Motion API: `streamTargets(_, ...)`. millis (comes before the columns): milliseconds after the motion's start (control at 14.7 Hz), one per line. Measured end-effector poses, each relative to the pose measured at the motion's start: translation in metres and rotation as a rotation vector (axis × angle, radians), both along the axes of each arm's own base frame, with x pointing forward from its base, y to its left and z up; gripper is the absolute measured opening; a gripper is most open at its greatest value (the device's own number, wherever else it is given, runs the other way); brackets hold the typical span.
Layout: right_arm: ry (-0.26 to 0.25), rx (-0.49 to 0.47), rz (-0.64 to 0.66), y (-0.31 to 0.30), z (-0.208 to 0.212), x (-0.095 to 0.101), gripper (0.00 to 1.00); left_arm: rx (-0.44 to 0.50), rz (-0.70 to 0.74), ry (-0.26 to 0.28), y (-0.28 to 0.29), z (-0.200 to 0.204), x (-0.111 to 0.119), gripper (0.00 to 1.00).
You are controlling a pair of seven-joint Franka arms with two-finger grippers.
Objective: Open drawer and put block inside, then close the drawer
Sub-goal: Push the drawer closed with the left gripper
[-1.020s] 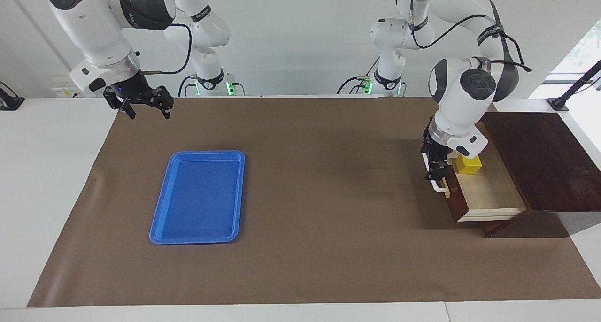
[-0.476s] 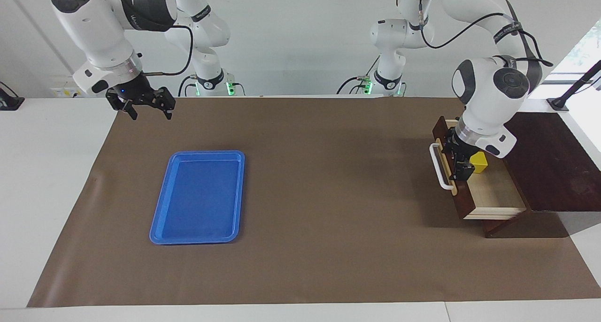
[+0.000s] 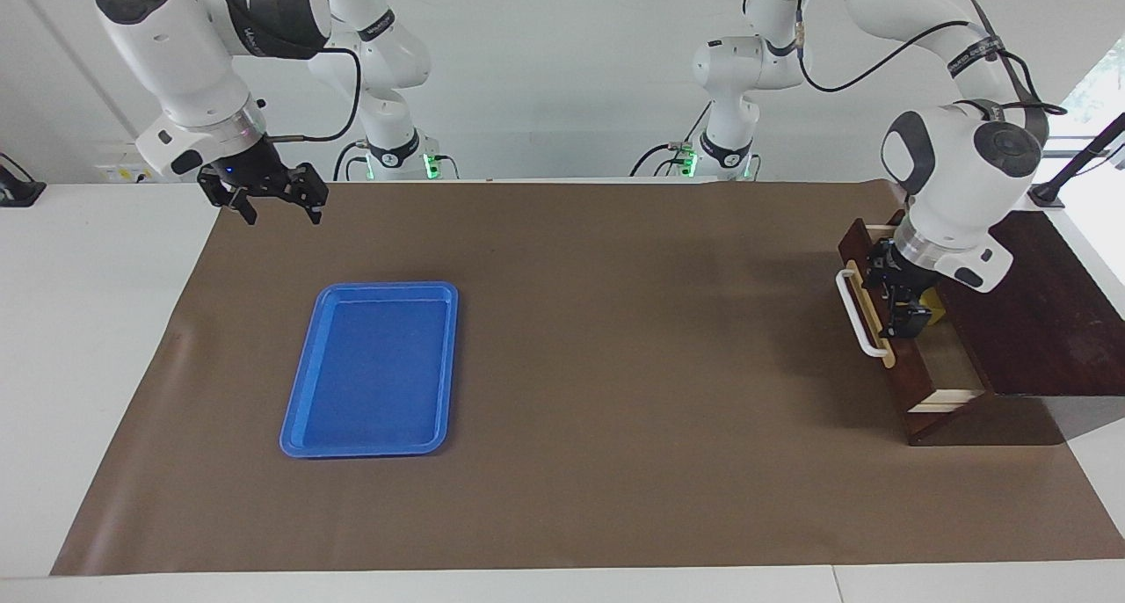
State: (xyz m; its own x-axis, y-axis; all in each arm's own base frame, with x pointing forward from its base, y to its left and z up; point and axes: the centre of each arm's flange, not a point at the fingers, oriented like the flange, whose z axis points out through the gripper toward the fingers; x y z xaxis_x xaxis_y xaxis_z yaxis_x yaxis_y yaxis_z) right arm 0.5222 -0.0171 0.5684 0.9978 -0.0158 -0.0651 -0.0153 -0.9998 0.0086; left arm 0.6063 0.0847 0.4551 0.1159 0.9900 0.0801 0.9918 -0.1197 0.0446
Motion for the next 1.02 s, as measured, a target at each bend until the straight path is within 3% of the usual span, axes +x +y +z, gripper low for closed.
streamTargets(476, 0.000, 0.000, -0.002, -0.001, 0.000, 0.000, 1.00, 0.001, -0.043, 0.006, -0.005, 0.004, 0.001, 1.00)
streamTargets(680, -0.003, 0.000, -0.002, -0.001, 0.000, 0.000, 1.00, -0.001, -0.195, 0.048, -0.026, 0.040, -0.005, 1.00)
streamTargets(1020, -0.002, 0.000, -0.003, -0.002, 0.000, 0.000, 1.00, -0.022, -0.598, 0.140, -0.076, 0.112, -0.056, 1.00)
